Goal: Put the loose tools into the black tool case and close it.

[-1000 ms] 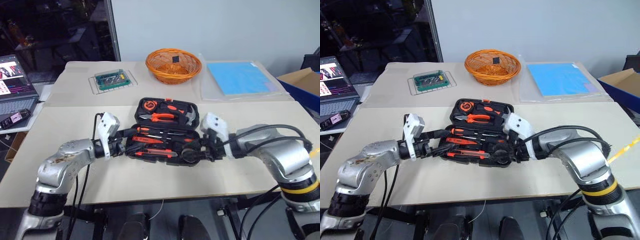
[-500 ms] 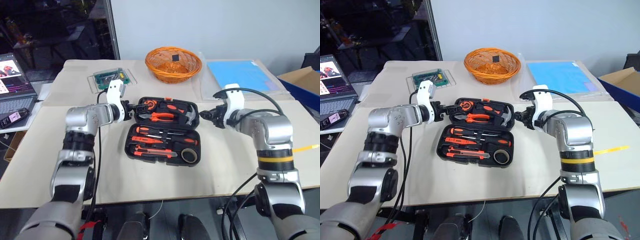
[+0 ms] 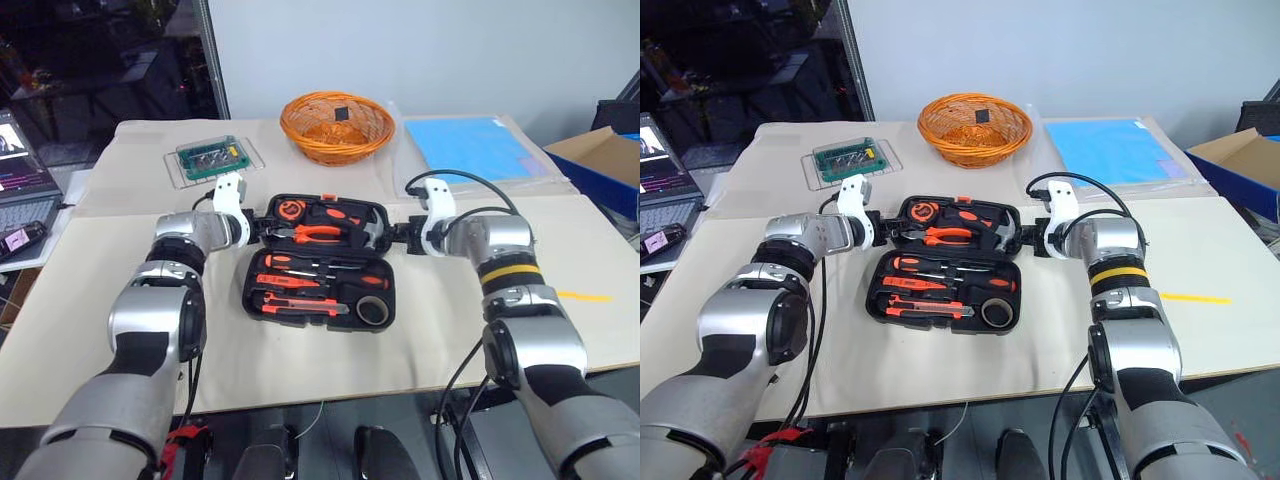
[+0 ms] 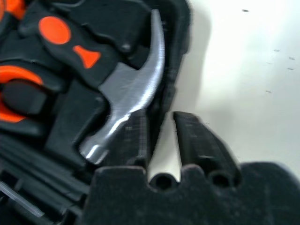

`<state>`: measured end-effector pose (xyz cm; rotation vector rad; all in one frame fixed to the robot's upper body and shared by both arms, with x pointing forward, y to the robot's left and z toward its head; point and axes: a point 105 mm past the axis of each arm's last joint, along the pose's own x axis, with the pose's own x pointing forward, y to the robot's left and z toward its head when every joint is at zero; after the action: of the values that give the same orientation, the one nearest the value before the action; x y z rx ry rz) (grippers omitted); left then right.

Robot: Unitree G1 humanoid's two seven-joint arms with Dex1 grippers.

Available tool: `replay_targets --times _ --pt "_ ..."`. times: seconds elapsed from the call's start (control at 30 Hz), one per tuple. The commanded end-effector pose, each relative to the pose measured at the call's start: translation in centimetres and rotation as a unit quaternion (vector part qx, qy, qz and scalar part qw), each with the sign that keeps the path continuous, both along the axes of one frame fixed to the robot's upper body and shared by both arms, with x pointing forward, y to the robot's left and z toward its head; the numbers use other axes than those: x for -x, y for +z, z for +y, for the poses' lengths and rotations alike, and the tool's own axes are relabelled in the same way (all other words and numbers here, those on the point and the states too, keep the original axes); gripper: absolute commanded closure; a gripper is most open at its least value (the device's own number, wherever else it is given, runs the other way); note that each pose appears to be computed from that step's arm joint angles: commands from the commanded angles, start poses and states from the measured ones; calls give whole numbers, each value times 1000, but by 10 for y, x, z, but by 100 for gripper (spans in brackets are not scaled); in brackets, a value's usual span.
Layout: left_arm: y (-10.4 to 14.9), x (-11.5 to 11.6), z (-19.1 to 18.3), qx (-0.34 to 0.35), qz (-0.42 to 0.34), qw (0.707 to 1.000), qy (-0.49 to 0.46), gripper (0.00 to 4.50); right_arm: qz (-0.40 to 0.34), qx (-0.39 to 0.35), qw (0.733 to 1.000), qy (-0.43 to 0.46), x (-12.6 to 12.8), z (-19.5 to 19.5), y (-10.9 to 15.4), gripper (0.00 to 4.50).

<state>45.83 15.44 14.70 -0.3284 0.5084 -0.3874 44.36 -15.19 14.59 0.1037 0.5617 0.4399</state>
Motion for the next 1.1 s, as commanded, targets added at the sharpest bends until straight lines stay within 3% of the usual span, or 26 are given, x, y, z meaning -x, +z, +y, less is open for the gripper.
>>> replay_targets --times 0.03,0.17,0.3,0.43,0.57,0.67,0.87,1.0,1.07,1.1 --pt "15 -4 3 5 -22 1000 3 442 -4 19 1000 13 -2 1 -2 450" --pt "27 -3 -7 54 -40 997 -23 442 -52 36 998 23 -8 0 9 450" --pt "46 -3 -22 69 -91 991 -74 442 -131 50 989 42 -13 -1 36 450" --pt "70 -10 -30 -11 -211 973 -97 442 -241 81 966 46 -20 -1 74 450" --pt "74 -4 -46 -152 -334 917 -155 442 -346 76 932 71 -13 7 106 450" --pt "58 10 -53 -241 -411 857 -195 442 -380 127 906 136 6 12 91 450" --pt "33 29 -40 -323 -475 792 -206 442 -425 187 867 178 58 4 63 450" --pt "20 39 -28 -341 -479 779 -219 442 -424 215 858 192 96 -4 46 450" --pt "14 42 -23 -336 -469 784 -228 442 -415 223 860 196 108 -7 40 450" --pt "2 45 -14 -315 -421 812 -253 442 -397 239 861 207 118 -12 32 450"
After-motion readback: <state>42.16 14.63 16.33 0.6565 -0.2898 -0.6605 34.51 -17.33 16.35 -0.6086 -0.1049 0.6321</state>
